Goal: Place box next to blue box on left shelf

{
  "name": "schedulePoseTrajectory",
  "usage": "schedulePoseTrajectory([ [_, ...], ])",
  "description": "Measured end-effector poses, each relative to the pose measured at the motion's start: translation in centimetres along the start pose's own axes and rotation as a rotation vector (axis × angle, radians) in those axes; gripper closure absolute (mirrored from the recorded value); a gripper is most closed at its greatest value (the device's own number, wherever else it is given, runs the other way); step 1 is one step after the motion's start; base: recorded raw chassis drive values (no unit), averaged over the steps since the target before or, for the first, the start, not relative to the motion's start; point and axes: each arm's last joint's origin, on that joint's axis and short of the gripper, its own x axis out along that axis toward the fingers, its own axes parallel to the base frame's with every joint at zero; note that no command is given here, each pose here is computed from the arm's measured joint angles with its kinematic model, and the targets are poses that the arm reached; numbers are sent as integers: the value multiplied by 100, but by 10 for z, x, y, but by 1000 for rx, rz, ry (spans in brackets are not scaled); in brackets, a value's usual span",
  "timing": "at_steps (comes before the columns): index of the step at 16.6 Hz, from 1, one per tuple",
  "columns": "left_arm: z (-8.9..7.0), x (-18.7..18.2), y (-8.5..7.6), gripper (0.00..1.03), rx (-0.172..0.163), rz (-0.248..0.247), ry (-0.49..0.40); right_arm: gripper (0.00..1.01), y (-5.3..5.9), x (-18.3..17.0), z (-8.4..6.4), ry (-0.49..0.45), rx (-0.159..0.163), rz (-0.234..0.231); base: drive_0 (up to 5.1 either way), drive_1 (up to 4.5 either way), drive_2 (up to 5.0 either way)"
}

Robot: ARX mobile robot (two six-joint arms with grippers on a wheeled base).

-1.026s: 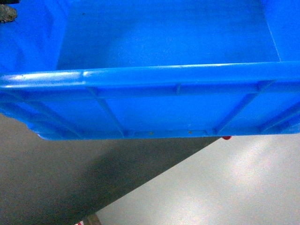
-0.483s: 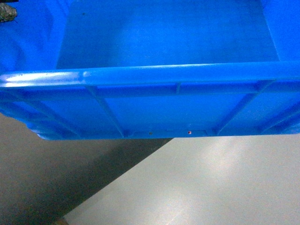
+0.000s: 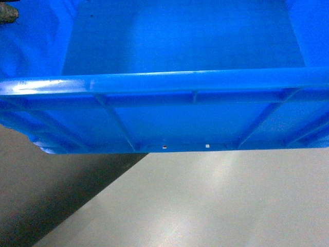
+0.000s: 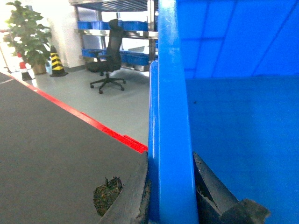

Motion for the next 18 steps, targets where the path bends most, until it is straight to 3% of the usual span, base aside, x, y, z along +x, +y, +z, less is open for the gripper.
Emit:
schedulePoseTrajectory([
  [2,0,0,0,86,0,0,0,81,0,0,0,1,0,0,-144,-144,-144],
  [5,2,0,0,92,-29,-15,-10,81,1,0,-3,15,-5,-1,-165,-165,-165],
  [18,2,0,-1,92,-31,-17,-11,81,1,0,-3,16,-6,-3,-151,-151,-151],
])
